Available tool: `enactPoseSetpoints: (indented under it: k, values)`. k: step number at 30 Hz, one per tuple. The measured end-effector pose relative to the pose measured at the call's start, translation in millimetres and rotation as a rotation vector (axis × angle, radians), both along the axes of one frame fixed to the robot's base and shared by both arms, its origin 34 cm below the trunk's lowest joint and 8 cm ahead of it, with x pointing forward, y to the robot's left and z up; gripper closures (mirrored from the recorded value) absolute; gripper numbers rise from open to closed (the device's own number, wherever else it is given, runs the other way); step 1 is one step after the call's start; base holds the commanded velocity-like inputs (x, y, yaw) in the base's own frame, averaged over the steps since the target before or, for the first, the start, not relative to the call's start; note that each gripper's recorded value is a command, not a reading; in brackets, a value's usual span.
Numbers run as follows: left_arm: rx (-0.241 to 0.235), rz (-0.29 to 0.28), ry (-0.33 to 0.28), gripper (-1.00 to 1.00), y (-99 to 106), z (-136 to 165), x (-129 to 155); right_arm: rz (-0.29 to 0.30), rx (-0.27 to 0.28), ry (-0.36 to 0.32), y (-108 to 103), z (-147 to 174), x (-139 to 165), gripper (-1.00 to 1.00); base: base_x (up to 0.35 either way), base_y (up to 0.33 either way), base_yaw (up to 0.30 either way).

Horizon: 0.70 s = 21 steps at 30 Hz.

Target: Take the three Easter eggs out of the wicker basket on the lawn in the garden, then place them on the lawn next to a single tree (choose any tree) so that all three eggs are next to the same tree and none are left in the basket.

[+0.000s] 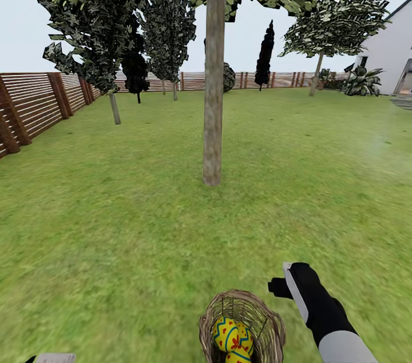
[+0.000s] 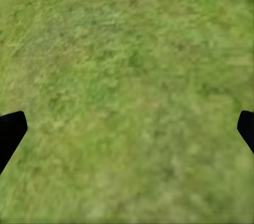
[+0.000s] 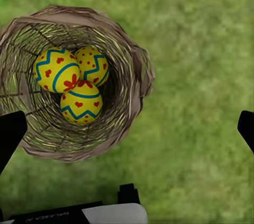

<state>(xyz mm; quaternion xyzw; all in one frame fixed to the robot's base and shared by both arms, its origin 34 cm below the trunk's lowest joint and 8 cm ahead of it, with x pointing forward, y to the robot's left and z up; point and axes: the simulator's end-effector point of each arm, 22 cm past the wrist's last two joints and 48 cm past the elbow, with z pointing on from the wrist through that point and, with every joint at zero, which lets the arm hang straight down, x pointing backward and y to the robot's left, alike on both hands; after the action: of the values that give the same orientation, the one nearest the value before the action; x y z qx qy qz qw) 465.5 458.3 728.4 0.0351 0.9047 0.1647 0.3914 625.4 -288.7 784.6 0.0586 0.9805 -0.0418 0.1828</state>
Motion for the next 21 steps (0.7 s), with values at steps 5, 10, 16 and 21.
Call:
enactPoseSetpoints:
  k: [5,10,16,21]
  values:
    - [0.021,0.021,-0.007,-1.0,6.1,2.4,-0.4,0.002,0.002,-0.005,2.1,2.6,3.6,-1.0,0.0,0.0,0.0]
    - [0.049,0.049,-0.019,-1.0,14.1,2.8,0.0,0.004,0.004,0.002,3.6,-3.0,3.3,-1.0,0.0,0.0,0.0]
    - [0.055,0.058,-0.019,-1.0,16.5,-3.8,0.7,0.005,0.004,0.022,3.8,-16.4,-0.3,-1.0,0.0,0.0,0.0]
    - [0.057,0.061,-0.02,-1.0,17.7,-9.5,1.6,0.005,0.003,0.023,3.6,-22.8,0.8,-1.0,0.0,0.0,0.0]
